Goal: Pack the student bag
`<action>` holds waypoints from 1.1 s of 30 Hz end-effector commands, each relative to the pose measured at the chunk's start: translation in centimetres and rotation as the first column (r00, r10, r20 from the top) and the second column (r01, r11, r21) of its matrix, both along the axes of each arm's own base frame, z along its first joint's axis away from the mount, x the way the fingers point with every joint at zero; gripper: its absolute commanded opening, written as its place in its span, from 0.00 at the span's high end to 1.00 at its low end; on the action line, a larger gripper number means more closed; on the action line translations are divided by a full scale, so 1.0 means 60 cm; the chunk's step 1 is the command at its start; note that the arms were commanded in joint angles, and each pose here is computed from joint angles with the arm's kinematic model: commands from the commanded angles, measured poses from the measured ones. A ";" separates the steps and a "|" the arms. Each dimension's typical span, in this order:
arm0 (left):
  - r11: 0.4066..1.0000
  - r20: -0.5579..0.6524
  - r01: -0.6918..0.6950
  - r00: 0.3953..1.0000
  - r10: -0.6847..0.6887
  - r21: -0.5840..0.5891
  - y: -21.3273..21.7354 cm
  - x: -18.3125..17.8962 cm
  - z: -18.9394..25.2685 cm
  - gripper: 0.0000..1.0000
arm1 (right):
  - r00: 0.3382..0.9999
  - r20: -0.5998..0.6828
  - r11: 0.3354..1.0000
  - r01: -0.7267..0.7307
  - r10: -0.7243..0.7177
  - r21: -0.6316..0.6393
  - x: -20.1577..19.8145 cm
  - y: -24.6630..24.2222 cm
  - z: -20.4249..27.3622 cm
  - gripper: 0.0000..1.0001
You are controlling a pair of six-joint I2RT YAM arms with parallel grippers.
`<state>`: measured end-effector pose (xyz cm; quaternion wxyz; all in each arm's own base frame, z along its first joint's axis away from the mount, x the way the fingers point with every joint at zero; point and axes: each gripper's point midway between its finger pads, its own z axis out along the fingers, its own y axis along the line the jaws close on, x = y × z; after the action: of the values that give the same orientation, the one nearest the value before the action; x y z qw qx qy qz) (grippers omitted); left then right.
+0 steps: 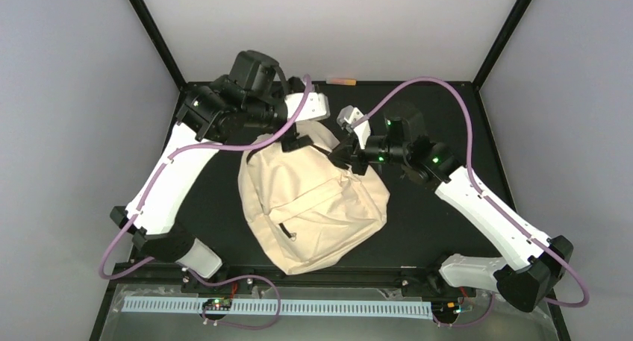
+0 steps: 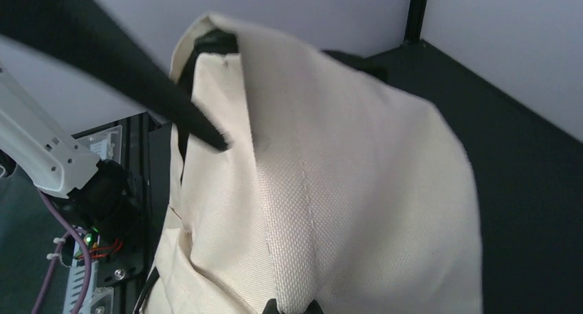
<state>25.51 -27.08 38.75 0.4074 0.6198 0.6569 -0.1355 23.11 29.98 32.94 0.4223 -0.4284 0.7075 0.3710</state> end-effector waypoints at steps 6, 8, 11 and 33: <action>0.933 0.119 0.359 0.927 -0.356 -0.004 -0.013 -0.088 0.075 0.01 | 0.990 0.119 0.995 -0.087 0.081 0.048 -0.016 0.010 0.067 0.99; 0.923 0.028 0.382 0.923 -0.384 0.052 -0.008 -0.093 0.021 0.01 | 0.990 0.123 0.995 -0.082 0.075 0.054 -0.016 0.009 0.070 0.99; 0.927 -0.031 0.346 0.938 -0.345 0.145 0.004 -0.076 -0.038 0.01 | 0.989 0.127 0.995 -0.086 0.078 0.058 -0.018 0.009 0.073 0.99; 0.982 -0.039 0.179 0.983 -0.177 0.063 -0.013 -0.034 -0.048 0.99 | 0.994 0.098 0.981 -0.058 0.040 0.183 -0.084 -0.063 0.090 0.47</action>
<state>25.10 -28.15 33.29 0.3388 0.7094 0.6041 -0.1308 21.09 27.48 35.60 0.4561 -0.4266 0.6811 0.3823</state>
